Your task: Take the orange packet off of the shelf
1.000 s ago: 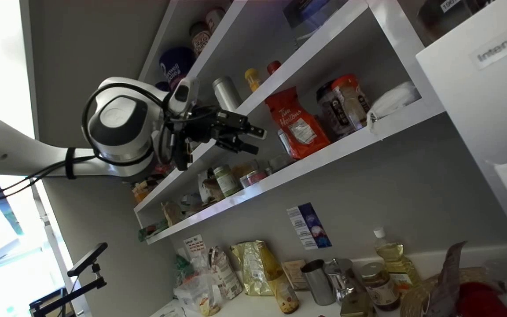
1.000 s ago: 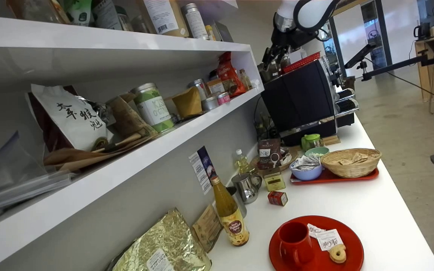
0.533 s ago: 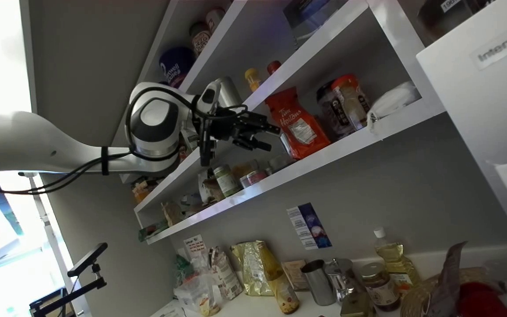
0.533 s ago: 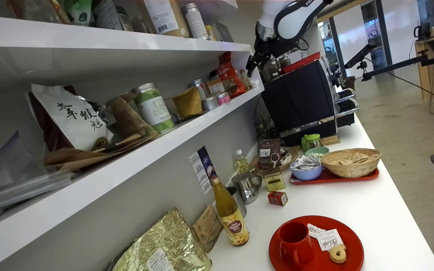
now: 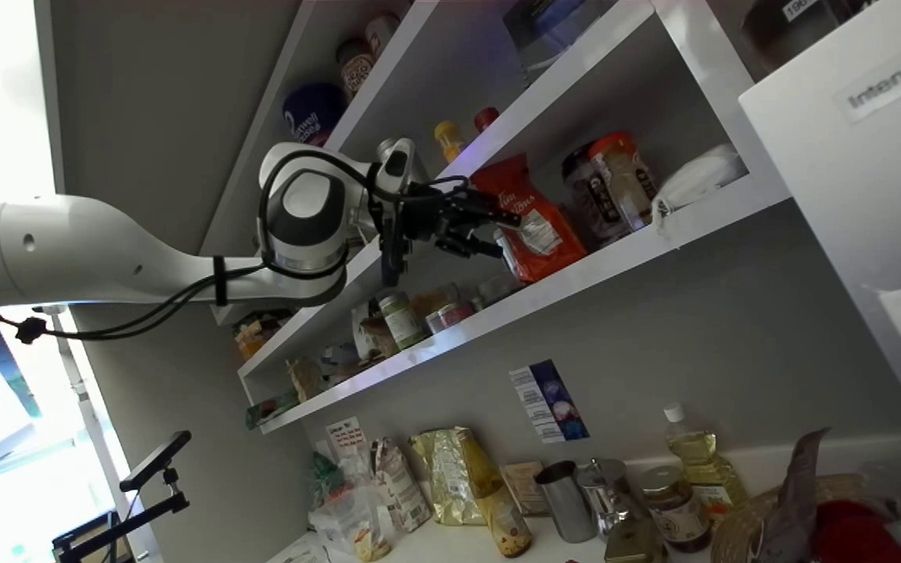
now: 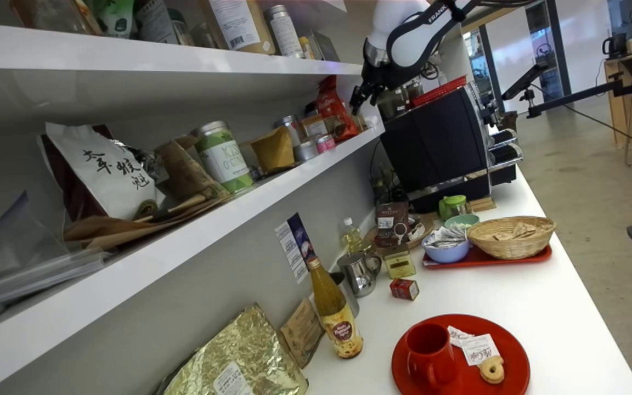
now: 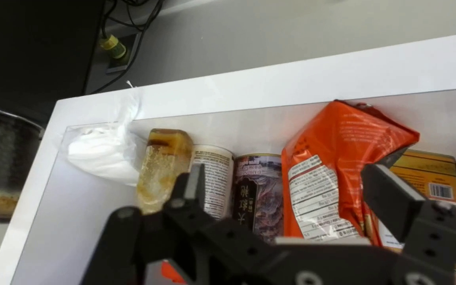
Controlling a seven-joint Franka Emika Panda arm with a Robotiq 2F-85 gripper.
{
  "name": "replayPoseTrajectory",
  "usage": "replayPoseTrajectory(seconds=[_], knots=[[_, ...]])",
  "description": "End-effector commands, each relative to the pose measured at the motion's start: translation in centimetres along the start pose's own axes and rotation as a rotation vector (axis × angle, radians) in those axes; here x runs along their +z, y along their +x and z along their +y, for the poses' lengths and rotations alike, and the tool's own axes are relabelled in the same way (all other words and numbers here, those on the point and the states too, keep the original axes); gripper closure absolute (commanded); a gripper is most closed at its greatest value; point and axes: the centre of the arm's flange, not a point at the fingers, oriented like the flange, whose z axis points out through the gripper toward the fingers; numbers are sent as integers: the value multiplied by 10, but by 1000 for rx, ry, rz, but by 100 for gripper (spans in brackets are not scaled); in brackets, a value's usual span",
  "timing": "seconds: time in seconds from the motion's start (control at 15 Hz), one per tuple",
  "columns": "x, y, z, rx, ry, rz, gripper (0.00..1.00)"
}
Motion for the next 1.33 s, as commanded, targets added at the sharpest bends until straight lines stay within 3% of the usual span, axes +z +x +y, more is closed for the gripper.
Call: replayPoseTrajectory(seconds=[0.0,1.2,1.27], knots=[[10,22,-17,-22,26,1,0],[38,41,-31,-70,28,-37,0],[39,40,-32,-73,30,-37,6]])
